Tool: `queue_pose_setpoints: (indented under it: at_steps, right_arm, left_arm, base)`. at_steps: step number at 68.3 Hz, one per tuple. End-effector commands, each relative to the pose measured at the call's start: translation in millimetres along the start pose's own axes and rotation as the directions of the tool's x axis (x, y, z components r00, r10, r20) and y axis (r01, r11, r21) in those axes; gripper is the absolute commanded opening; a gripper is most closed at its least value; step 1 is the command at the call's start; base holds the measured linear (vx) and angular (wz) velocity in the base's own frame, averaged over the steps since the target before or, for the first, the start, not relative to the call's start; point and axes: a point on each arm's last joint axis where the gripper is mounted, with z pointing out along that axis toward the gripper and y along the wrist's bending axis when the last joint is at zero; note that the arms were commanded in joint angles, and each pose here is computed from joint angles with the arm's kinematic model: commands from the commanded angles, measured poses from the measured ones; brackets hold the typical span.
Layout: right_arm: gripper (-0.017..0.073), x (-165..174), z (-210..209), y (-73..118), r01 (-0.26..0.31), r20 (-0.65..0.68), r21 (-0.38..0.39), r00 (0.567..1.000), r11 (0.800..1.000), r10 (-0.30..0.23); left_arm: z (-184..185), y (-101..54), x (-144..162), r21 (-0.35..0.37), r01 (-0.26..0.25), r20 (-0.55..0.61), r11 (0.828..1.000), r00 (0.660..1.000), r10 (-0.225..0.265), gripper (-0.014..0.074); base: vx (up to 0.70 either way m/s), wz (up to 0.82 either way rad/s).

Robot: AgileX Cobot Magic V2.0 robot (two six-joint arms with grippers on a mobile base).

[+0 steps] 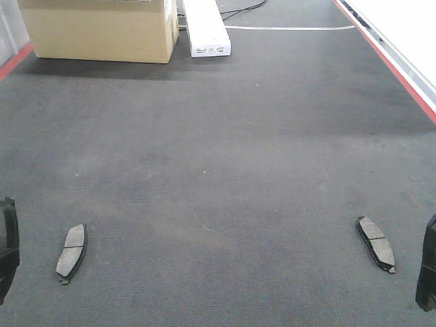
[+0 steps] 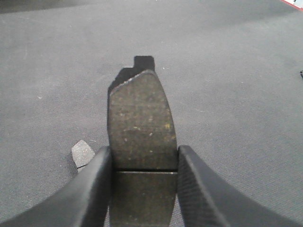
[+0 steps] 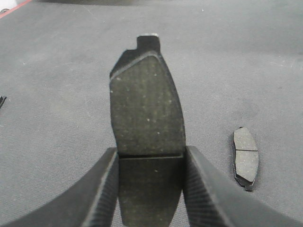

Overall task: Move and align brake pads A on conveyor
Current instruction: 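Drive up to the conveyor beside the two pads already on it, then lower the left gripper beside the nearest pad and release its pad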

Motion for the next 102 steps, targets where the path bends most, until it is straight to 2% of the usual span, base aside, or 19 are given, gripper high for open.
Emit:
queue_pose_setpoints:
  at_steps: [1, 22, 29, 33, 37, 41, 50, 59, 68, 75, 81, 89, 94, 102]
  right_arm:
    - [-0.0004, -16.6, -3.6, 0.7, 0.013, 0.114, 0.002, 0.993, 1.0, -0.013]
    - [-0.0004, -16.6, -3.6, 0.7, 0.013, 0.114, 0.002, 0.993, 1.0, -0.013]
    - [-0.0004, -16.6, -3.6, 0.7, 0.013, 0.114, 0.002, 0.993, 1.0, -0.013]
    - [-0.0004, -16.6, -3.6, 0.7, 0.013, 0.114, 0.002, 0.993, 1.0, -0.013]
    - [-0.0004, -16.6, -3.6, 0.7, 0.013, 0.114, 0.002, 0.993, 1.0, -0.013]
    - [-0.0004, -16.6, -3.6, 0.7, 0.013, 0.114, 0.002, 0.993, 1.0, -0.013]
    - [-0.0004, -16.6, -3.6, 0.7, 0.013, 0.114, 0.002, 0.993, 1.0, -0.013]
    - [-0.0004, -16.6, -3.6, 0.7, 0.013, 0.114, 0.002, 0.993, 1.0, -0.013]
    - [-0.0004, -16.6, -3.6, 0.7, 0.013, 0.114, 0.002, 0.993, 1.0, -0.013]
    - [-0.0004, -16.6, -3.6, 0.7, 0.013, 0.114, 0.002, 0.993, 1.0, -0.013]
    - [-0.0004, -16.6, -3.6, 0.7, 0.013, 0.114, 0.002, 0.993, 1.0, -0.013]
    - [-0.0004, -16.6, -3.6, 0.7, 0.013, 0.114, 0.002, 0.993, 1.0, -0.013]
    - [-0.0004, -16.6, -3.6, 0.7, 0.013, 0.114, 0.002, 0.993, 1.0, -0.013]
    - [-0.0004, -16.6, -3.6, 0.7, 0.013, 0.114, 0.002, 0.993, 1.0, -0.013]
  left_arm:
    - [-3.4, -1.9, -16.3, 0.017, -0.001, 0.112, 1.0, 0.994, -0.001, -0.0006]
    - [-3.6, -2.1, -17.7, 0.019, 0.001, 0.127, 1.0, 0.992, -0.003, -0.0006]
    - [-3.4, -3.1, -15.8, 0.035, 0.047, 0.105, 0.998, 0.993, -0.051, -0.0006]
    - [-2.8, -3.3, -17.6, 0.036, 0.048, 0.108, 0.998, 0.993, -0.052, -0.0006]
    - [-1.0, -3.9, -24.3, 0.038, 0.056, 0.114, 0.998, 0.992, -0.06, -0.0006]
    - [1.1, -4.9, -37.5, 0.043, 0.091, 0.112, 0.995, 0.989, -0.096, -0.0003]
    - [19.5, -9.1, -72.0, 0.044, 0.141, 0.033, 0.989, 0.989, -0.142, 0.0002]
    - [60.9, -14.7, -98.0, 0.026, 0.175, -0.14, 0.984, 0.976, -0.169, 0.0008]
    - [113.7, -20.4, -104.8, 0.017, 0.221, -0.258, 0.975, 0.943, -0.209, 0.0018]
    - [158.9, -22.3, -90.7, -0.012, 0.234, -0.362, 0.972, 0.905, -0.222, 0.0022]
    - [194.0, -24.2, -68.6, -0.042, 0.27, -0.45, 0.962, 0.855, -0.26, 0.0024]
    - [229.0, -26.9, -41.6, -0.08, 0.332, -0.525, 0.94, 0.788, -0.323, 0.0031]
    - [243.0, -27.4, -29.6, -0.098, 0.345, -0.546, 0.933, 0.766, -0.34, 0.0044]
    - [257.3, -30.3, -17.6, -0.102, 0.333, -0.555, 0.937, 0.763, -0.332, 0.009]
  base:
    - [0.0, 0.0]
    - [0.0, 0.0]
    - [0.0, 0.0]
    - [0.0, 0.0]
    - [0.0, 0.0]
    - [0.0, 0.0]
    - [0.0, 0.0]
    - [0.0, 0.0]
    - [0.0, 0.0]
    - [0.0, 0.0]
    - [0.0, 0.0]
    - [0.0, 0.0]
    - [0.0, 0.0]
    - [0.0, 0.0]
